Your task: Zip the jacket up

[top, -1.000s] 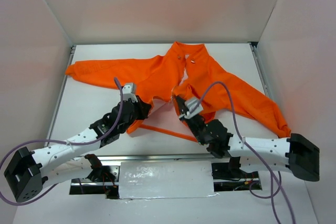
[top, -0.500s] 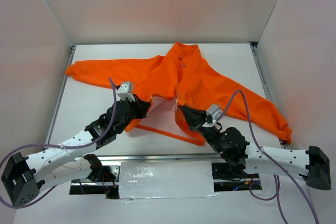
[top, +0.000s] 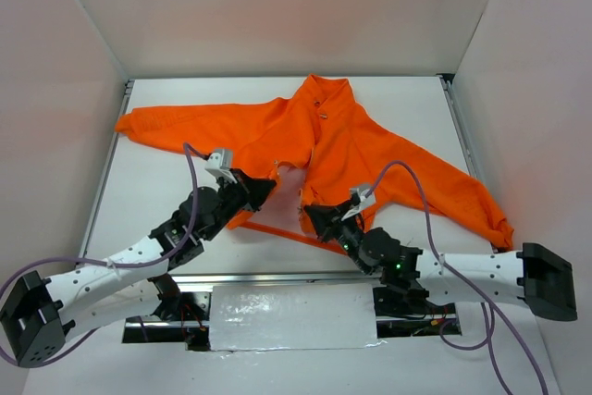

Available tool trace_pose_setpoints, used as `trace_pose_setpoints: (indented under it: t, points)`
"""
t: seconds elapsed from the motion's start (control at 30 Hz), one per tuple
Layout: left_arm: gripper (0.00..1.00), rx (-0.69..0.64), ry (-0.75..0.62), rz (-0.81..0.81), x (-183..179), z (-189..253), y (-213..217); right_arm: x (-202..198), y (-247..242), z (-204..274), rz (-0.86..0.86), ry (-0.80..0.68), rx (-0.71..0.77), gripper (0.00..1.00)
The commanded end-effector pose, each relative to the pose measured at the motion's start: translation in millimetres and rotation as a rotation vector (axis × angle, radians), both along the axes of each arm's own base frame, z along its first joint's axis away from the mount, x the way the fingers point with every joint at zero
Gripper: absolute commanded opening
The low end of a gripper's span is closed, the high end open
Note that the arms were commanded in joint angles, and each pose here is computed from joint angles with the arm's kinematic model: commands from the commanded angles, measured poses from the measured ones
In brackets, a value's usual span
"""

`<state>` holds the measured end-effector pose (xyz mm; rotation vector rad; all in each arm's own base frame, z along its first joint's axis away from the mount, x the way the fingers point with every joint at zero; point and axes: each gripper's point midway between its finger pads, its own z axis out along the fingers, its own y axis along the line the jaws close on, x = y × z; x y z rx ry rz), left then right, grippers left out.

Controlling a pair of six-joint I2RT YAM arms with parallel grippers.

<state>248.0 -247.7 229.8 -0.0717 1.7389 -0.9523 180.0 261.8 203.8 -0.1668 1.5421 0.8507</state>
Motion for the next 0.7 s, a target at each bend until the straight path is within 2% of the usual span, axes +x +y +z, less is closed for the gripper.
trace_pose_setpoints:
  t: [0.0, 0.13, 0.27, 0.67]
  points:
    - [0.00, -0.141, -0.069, 0.005, -2.2, 36.1, -8.7, 14.4, -2.4, 16.8, -0.177, 0.127, 0.151, 0.00]
    - [0.00, -0.127, -0.064, -0.011, -4.7, 30.9, -14.9, 19.3, 7.0, 9.8, -0.228, 0.156, 0.101, 0.00]
    - [0.00, -0.112, -0.029, -0.013, -6.3, 22.0, -17.8, 24.8, 4.6, 0.8, -0.290, 0.193, 0.121, 0.00]
    - [0.00, -0.131, 0.053, -0.045, -17.7, -1.6, -27.6, 24.7, 8.7, -0.4, -0.293, 0.207, 0.127, 0.00]
